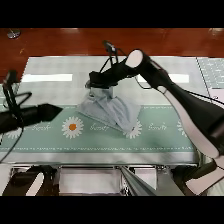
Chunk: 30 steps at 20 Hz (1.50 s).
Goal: Fold the shirts.
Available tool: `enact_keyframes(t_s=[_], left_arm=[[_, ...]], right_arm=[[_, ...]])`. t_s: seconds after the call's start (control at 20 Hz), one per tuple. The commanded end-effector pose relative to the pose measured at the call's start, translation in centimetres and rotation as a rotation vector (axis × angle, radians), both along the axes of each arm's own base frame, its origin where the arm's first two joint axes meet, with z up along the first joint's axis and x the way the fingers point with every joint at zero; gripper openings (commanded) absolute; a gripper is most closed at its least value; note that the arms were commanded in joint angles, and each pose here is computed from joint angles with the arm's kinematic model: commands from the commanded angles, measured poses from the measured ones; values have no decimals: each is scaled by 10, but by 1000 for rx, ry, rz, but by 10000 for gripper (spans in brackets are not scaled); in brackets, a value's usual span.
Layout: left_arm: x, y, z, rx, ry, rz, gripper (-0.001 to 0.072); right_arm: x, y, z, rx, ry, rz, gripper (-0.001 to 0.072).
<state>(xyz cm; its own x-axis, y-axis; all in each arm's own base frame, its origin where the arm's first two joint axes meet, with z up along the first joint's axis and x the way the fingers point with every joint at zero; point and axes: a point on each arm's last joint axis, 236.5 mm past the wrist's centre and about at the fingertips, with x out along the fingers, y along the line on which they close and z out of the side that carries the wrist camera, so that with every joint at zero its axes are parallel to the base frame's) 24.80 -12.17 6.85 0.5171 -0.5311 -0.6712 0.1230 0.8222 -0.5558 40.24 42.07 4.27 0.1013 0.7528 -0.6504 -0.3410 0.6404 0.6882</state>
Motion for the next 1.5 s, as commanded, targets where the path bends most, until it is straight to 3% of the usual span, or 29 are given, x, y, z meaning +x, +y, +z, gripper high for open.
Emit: enact_keyframes(t_s=[0.0,0.2,0.4,0.5,0.65,0.75,0.9,1.15,1.45], left_arm=[[-26,-5,-52,-84,87,71,20],[-20,-1,-56,-81,70,98,20],[-15,2,-54,-80,49,116,20],[-12,3,-53,-79,38,124,20],[-9,5,-51,-79,26,135,20],[-9,5,-51,-79,26,135,20],[-9,5,-51,-80,26,135,20],[-9,5,-51,-80,27,136,20],[-9,5,-51,-80,27,135,20]], right_arm=[[-7,11,-37,-45,90,49,621],[-9,-88,15,-149,110,104,621],[-7,-258,93,-475,-85,-109,621],[-24,-311,110,-498,-139,-257,621],[-59,-363,62,-422,-120,-589,621],[-91,-363,-11,-296,25,-804,621],[-128,-313,-89,-62,257,-895,619],[-130,-269,-128,-103,329,-774,618],[-108,-187,-134,-23,452,-478,616]])
